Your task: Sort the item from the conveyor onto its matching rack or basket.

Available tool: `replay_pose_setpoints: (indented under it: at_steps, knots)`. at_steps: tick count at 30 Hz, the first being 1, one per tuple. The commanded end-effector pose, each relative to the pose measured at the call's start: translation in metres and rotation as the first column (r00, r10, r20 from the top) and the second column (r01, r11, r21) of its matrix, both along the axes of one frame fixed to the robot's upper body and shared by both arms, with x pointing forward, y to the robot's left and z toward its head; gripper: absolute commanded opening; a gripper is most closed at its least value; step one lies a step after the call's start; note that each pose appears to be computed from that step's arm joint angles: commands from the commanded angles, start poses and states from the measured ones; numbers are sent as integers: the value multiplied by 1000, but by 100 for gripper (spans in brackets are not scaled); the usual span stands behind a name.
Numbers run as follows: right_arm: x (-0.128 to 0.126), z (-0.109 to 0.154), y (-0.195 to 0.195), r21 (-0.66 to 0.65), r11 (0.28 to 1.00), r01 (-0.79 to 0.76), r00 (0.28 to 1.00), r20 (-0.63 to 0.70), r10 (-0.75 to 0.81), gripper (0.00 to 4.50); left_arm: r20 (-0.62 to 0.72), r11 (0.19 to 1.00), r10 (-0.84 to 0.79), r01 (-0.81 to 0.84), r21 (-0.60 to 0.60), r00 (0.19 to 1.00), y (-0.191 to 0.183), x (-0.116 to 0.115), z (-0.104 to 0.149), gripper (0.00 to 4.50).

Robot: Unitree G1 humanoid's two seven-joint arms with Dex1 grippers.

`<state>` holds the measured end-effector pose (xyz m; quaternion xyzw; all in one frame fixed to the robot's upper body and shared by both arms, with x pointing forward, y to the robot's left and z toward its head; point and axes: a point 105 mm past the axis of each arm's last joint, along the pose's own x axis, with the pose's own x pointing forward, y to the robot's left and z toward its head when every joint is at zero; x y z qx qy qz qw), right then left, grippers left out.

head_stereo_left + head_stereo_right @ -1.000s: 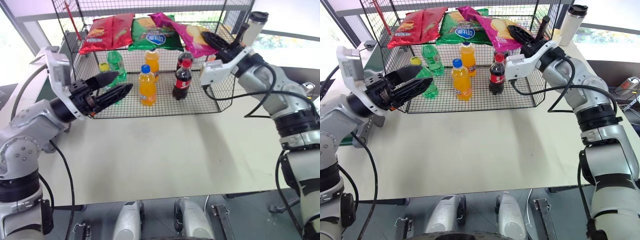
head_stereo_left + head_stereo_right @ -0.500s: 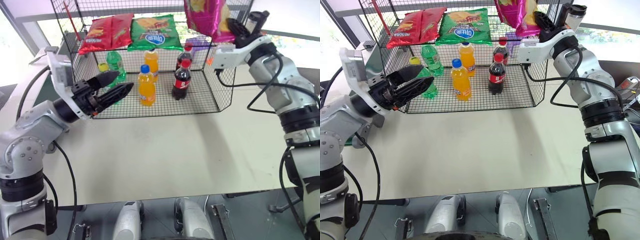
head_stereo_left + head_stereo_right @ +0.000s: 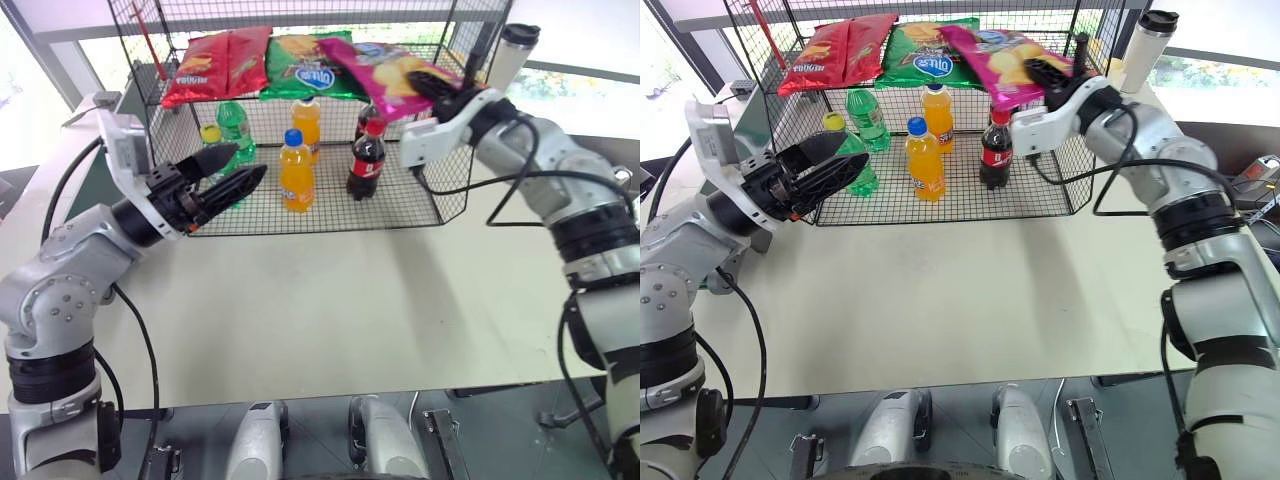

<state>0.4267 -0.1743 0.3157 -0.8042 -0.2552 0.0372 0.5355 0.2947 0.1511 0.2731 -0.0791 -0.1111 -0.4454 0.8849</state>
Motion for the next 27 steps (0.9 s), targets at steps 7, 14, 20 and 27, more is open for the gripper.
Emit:
replay_pose_setpoints:
  at_steps: [7, 14, 20, 27]
  knots:
    - [-2, 39, -28, 88, 990, 109, 986, 116, -119, 0, 46, 1000, -17, 18, -11, 999, -5, 2, 8, 375]
    - [11, 35, 7, 144, 989, 37, 997, 54, -45, 0, 49, 1000, -17, 18, -11, 999, -6, 4, 6, 375]
    - [22, 38, 13, 183, 981, 64, 998, 3, -66, 26, 55, 1000, 6, -6, -5, 998, -4, 2, 4, 377]
    - [21, 38, 17, 237, 971, 32, 999, -43, -22, 345, 53, 1000, 9, -9, -9, 999, -4, 0, 3, 378]
